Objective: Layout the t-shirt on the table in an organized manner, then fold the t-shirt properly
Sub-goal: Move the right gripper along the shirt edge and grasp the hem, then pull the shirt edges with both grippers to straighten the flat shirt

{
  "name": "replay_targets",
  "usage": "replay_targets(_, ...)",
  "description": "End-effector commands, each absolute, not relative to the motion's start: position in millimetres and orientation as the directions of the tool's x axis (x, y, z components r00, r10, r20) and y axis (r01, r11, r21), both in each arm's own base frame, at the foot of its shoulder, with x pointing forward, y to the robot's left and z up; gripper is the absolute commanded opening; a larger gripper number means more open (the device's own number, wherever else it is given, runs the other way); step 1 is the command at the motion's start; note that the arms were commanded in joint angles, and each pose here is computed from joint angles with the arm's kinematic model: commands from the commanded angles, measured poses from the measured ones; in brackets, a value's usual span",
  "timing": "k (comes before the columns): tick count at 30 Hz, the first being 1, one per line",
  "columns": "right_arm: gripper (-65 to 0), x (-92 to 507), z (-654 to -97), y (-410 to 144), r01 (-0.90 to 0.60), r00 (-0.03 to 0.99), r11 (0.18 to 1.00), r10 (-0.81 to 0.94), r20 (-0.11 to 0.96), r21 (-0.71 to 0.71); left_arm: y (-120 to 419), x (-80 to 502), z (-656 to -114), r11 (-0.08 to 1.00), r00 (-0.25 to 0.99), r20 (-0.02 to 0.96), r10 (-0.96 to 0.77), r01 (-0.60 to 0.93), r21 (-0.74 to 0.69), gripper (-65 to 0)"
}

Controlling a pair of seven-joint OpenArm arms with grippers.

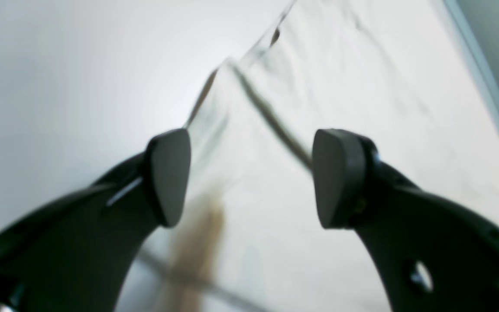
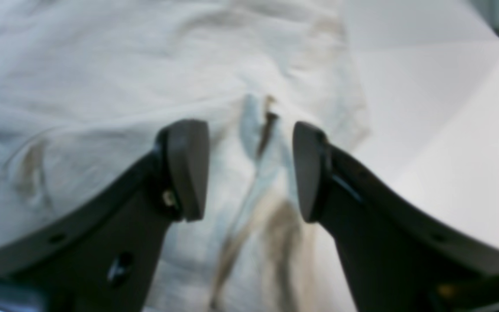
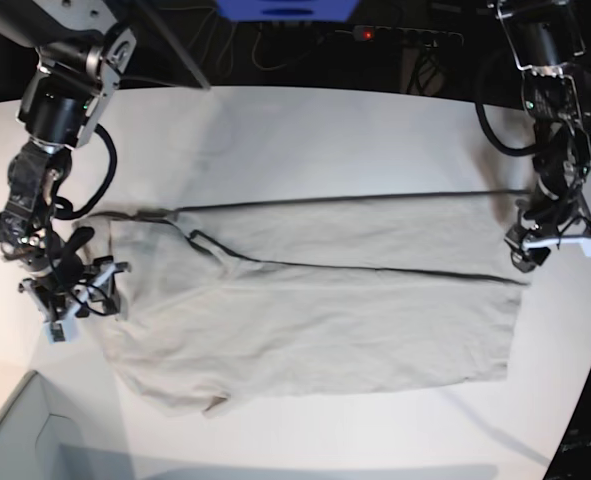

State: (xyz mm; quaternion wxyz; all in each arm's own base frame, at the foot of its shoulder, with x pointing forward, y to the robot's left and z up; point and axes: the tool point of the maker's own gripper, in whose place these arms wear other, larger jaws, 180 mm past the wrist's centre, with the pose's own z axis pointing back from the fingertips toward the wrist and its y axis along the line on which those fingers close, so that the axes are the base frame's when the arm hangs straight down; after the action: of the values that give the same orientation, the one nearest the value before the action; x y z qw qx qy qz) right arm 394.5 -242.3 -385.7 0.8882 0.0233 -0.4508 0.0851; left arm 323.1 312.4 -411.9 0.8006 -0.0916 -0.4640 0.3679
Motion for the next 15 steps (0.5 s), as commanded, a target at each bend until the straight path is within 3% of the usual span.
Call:
replay_targets(1,-31.0,404.2,-363.4,-259.7,-0.134,0.526,0.989,0.118,0.842,-0.054,318.8,321.4,-408.4,0.715,0.286,0.689,0.666,-0.506,-0.482,-22.2)
replay_targets(8,-31.1,358.9,-397.6,-291.5,-0.09,0.613,0.993,0.111,0.782,-0.07,320.6,282.3,-466.2,0.67,0.363,0.598,0.714,-0.603,-0.434,-22.2)
replay_targets(15,-31.1,340.1,-414.4,-290.4,-0.092,0.648,0.994,0.107,0.754,-0.062,316.6,284.1,-482.5,0.653,0.381,0.563,0.733,-0.625,-0.428,-24.7)
